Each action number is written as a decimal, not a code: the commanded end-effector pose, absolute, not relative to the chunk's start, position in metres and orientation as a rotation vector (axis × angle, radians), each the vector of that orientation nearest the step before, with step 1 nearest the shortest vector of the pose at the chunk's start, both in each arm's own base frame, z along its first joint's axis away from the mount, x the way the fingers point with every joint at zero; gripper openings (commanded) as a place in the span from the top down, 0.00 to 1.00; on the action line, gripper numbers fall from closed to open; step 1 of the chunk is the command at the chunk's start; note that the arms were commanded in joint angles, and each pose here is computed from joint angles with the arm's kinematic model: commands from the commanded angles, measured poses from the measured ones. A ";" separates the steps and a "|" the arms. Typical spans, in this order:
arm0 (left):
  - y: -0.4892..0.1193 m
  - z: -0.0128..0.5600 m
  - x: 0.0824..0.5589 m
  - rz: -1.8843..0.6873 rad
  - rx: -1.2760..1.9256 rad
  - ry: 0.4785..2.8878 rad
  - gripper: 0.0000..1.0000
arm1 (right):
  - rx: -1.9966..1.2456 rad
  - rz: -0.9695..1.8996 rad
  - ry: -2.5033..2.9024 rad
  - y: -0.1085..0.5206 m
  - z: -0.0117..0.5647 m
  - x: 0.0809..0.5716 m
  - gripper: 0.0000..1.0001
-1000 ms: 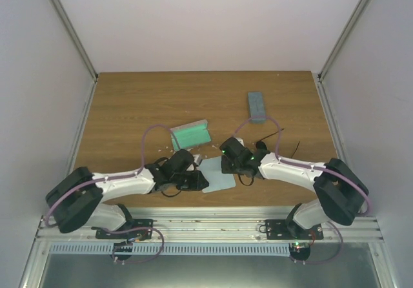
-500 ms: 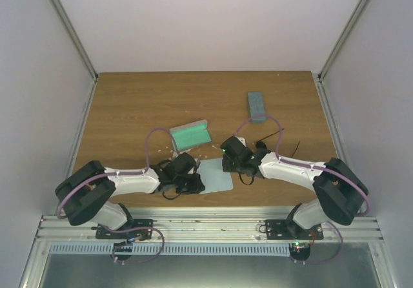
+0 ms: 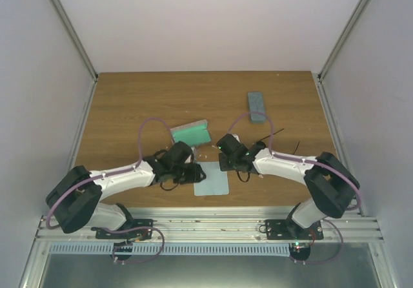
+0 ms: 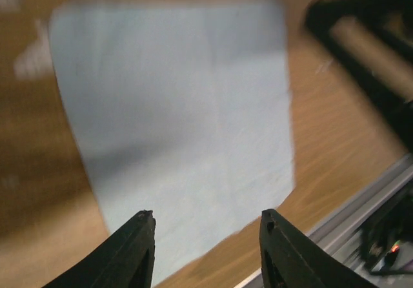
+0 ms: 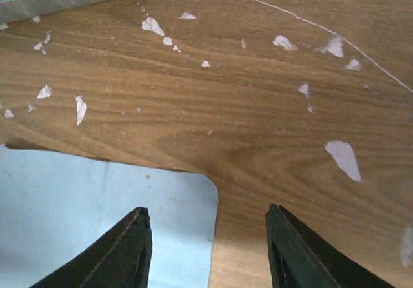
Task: Organize the sunglasses
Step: Adjust the glasses cleaning cloth at the center of the board, then fold the glasses cleaning cloth at the center of the board.
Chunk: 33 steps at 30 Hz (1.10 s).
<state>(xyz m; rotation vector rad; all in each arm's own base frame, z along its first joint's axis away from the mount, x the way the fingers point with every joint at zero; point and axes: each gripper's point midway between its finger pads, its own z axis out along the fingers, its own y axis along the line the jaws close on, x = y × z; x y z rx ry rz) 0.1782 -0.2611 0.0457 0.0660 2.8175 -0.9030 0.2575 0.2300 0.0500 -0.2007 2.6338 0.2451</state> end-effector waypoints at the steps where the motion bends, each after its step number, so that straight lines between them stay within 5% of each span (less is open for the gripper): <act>1: -0.259 0.069 0.224 -0.812 0.055 2.732 0.52 | -0.248 0.223 2.638 0.239 0.040 0.269 0.54; 11: -0.237 0.039 0.271 -0.676 0.015 2.772 0.60 | -0.283 0.172 2.690 0.239 0.016 0.272 0.63; 22: -0.255 0.033 0.269 -0.828 0.068 2.787 0.64 | -0.353 0.221 2.730 0.244 0.011 0.260 0.87; 33: -0.255 0.029 0.275 -0.792 0.066 2.796 0.70 | -0.381 0.205 2.746 0.244 0.008 0.260 0.88</act>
